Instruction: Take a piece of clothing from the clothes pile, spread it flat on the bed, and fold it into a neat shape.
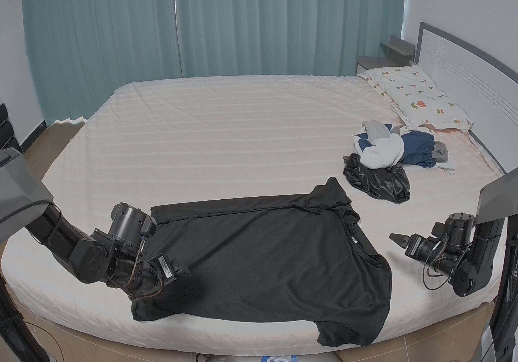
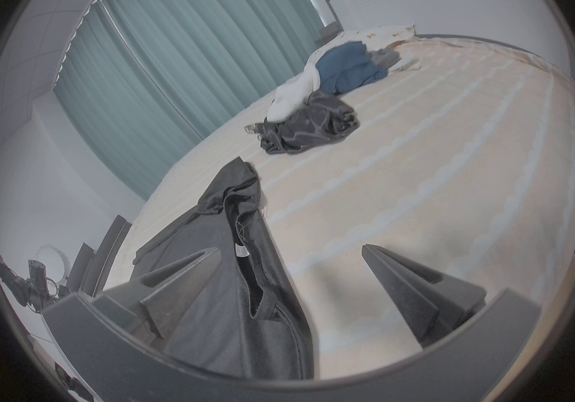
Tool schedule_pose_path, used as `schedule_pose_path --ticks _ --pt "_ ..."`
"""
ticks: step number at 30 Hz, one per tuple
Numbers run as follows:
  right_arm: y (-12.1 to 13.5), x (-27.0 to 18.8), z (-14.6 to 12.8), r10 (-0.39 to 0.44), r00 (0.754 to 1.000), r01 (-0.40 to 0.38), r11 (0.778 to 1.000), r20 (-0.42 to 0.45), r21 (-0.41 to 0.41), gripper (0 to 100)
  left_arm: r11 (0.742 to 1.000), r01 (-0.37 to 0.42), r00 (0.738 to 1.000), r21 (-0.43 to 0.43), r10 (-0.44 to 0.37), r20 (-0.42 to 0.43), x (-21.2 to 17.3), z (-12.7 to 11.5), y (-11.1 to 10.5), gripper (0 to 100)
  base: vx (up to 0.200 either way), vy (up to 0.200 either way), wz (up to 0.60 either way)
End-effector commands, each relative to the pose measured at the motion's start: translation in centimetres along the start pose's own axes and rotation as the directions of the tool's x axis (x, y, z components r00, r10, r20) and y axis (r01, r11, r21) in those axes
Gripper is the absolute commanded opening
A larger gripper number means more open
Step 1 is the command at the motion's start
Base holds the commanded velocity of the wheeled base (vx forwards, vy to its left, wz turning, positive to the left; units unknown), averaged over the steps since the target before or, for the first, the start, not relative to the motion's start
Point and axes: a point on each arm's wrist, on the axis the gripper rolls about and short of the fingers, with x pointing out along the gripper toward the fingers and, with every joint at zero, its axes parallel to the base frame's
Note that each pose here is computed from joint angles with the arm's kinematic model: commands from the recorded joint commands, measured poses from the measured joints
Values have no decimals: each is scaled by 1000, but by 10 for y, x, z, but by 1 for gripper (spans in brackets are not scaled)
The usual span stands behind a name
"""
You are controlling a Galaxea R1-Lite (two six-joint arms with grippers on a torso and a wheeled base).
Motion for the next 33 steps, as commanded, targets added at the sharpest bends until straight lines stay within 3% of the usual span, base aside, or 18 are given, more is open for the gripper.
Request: schedule_pose_path --ticks 1,13,28,29,33 --pt "11 25 -6 20 999 -21 1000 -43 -20 100 997 24 999 -74 -22 35 3 13 -2 100 0 0 0" --pt "57 76 -2 17 996 -24 997 -87 -79 100 996 -18 1000 -88 18 4 23 11 3 100 0 0 0" --pt "62 121 1 -75 986 60 993 -152 -101 100 996 -24 1000 -90 24 -1 29 11 4 100 0 0 0" --pt "62 123 1 -78 985 63 993 -154 -103 0 996 -24 1000 -90 24 -1 29 11 4 100 0 0 0" --pt "67 126 0 -70 986 53 993 -150 -109 0 996 -23 1000 -91 23 1 29 11 4 100 0 0 0"
